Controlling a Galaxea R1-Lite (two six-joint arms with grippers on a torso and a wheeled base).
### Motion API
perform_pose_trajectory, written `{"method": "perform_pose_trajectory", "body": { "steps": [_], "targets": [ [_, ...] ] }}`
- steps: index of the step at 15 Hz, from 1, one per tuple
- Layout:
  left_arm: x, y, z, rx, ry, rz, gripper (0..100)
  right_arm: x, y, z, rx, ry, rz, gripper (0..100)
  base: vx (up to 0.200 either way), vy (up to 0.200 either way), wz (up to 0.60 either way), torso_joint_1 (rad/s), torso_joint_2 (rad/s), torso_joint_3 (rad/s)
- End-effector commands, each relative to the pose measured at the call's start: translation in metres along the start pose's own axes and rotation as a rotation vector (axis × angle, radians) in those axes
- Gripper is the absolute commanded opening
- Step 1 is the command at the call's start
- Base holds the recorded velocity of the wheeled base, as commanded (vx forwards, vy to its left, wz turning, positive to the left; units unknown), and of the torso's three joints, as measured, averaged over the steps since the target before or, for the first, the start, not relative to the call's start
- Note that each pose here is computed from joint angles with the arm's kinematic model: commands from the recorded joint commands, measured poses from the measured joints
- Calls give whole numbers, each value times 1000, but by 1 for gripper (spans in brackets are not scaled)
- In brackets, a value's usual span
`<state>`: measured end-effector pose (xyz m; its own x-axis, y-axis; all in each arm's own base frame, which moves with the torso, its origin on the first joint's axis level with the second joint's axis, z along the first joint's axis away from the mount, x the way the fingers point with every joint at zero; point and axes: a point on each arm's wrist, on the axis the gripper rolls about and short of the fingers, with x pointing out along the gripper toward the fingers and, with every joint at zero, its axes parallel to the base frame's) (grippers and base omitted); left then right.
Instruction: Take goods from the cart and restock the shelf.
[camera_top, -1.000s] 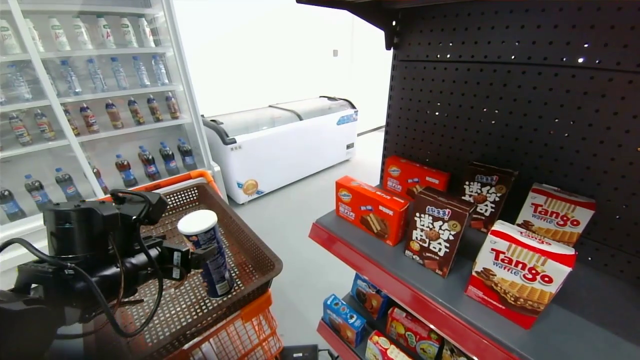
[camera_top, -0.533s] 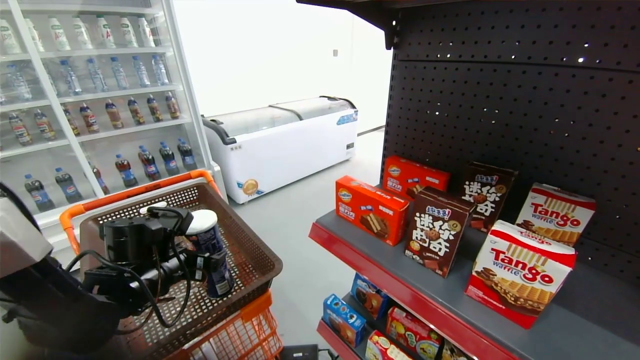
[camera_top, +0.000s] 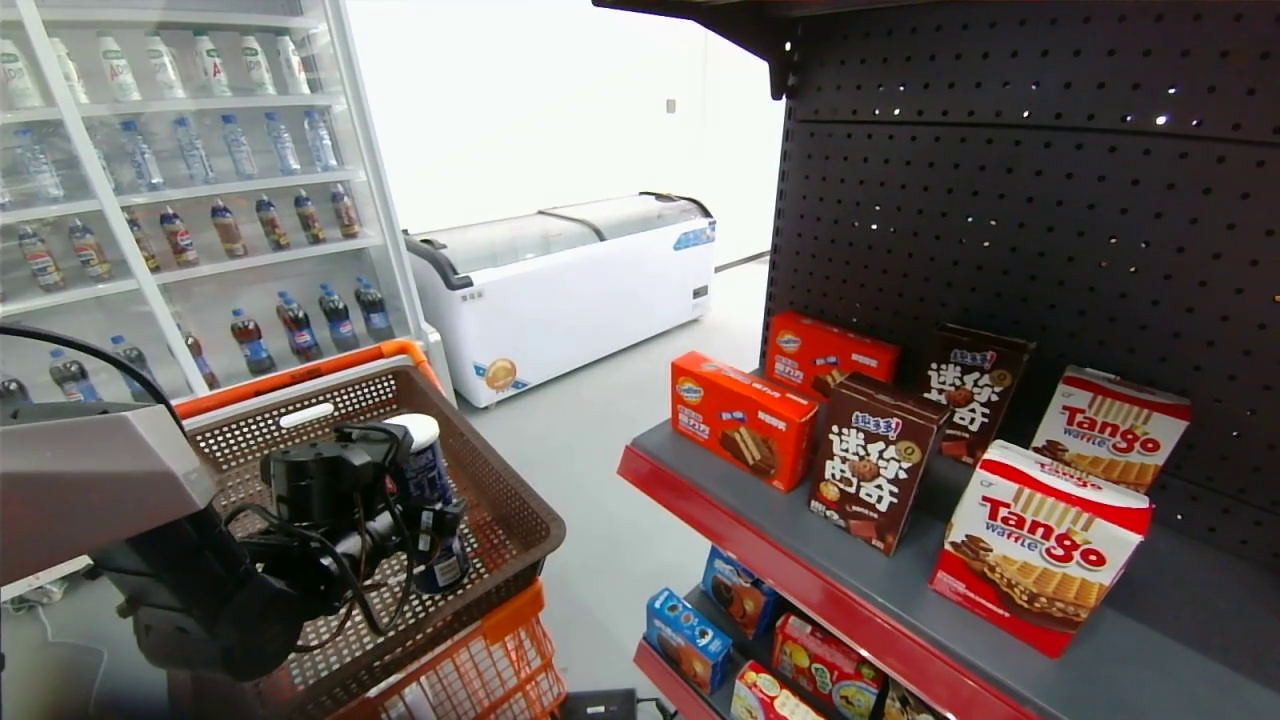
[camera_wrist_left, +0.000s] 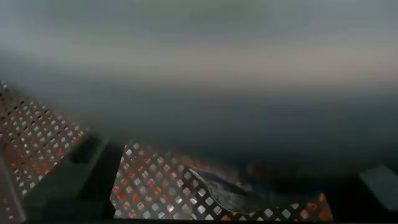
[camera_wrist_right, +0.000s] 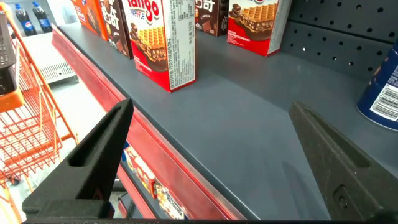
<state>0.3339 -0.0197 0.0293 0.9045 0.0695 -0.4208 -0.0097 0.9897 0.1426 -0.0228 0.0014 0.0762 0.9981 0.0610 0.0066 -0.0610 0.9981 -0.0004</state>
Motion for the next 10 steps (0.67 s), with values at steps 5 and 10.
{"method": "perform_pose_trajectory", "body": {
  "steps": [5,10],
  "targets": [
    [-7,-8,24,9,-68,-29,0,0,0,0,0,0,0,100,0,0,0,0,0,0],
    [-41,-12,86,16,-146,-121,0,0,0,0,0,-1,0,100,0,0,0,0,0,0]
  ]
}}
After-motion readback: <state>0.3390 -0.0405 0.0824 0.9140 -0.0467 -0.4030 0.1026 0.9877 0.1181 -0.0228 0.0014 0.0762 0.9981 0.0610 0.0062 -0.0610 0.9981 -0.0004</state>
